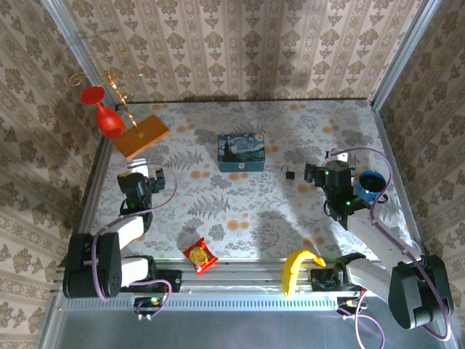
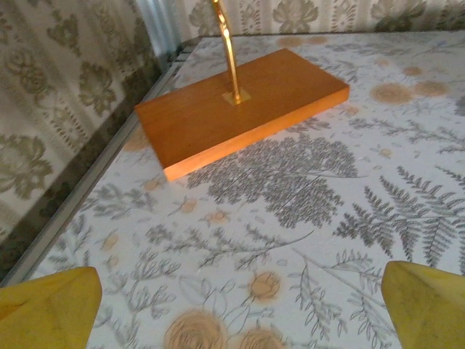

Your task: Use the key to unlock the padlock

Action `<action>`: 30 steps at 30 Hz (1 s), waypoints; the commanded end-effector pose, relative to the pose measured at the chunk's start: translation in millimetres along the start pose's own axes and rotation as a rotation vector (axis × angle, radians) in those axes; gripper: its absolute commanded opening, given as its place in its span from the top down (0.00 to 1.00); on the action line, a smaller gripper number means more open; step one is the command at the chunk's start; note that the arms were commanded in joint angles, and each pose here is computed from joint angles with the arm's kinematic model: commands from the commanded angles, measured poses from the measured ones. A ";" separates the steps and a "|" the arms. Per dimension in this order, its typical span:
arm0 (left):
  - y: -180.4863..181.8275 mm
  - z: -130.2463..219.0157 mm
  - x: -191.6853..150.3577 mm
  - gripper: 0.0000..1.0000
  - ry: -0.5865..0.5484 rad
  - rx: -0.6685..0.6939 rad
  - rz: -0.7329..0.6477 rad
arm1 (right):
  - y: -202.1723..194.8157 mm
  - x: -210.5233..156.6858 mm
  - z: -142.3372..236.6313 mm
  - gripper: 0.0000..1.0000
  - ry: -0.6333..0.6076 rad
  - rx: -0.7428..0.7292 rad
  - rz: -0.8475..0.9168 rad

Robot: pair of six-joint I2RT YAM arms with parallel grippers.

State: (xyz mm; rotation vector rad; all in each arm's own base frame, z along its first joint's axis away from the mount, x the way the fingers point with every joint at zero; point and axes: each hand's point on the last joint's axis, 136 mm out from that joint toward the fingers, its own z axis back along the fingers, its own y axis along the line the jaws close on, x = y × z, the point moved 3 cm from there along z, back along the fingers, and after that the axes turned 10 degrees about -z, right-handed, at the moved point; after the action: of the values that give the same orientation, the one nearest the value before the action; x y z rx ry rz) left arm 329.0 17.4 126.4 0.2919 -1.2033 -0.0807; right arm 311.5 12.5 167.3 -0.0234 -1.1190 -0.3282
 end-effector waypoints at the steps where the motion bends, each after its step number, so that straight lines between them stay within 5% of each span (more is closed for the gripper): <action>1: -6.9 -8.1 21.6 0.00 -0.144 -0.067 -0.018 | -2.7 16.2 0.9 0.00 -0.111 -0.016 0.044; 8: -28.1 -26.2 0.9 0.00 -0.173 -0.162 -0.057 | -4.7 16.6 -8.6 0.00 -0.176 -0.005 0.075; 15: -41.8 -30.6 5.6 0.00 -0.161 -0.418 -0.036 | -12.3 1.7 -26.6 0.00 -0.205 0.008 0.052; 30: -37.2 -32.8 5.0 0.00 -0.151 -0.376 -0.030 | -19.0 -24.8 -60.4 0.00 -0.238 0.074 0.013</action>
State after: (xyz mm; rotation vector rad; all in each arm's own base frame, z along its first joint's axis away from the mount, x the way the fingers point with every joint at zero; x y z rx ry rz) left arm 362.8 -12.2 106.2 -0.0234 -1.2855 -0.3406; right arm 346.3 -12.7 102.7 -0.0505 -1.2792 -0.2803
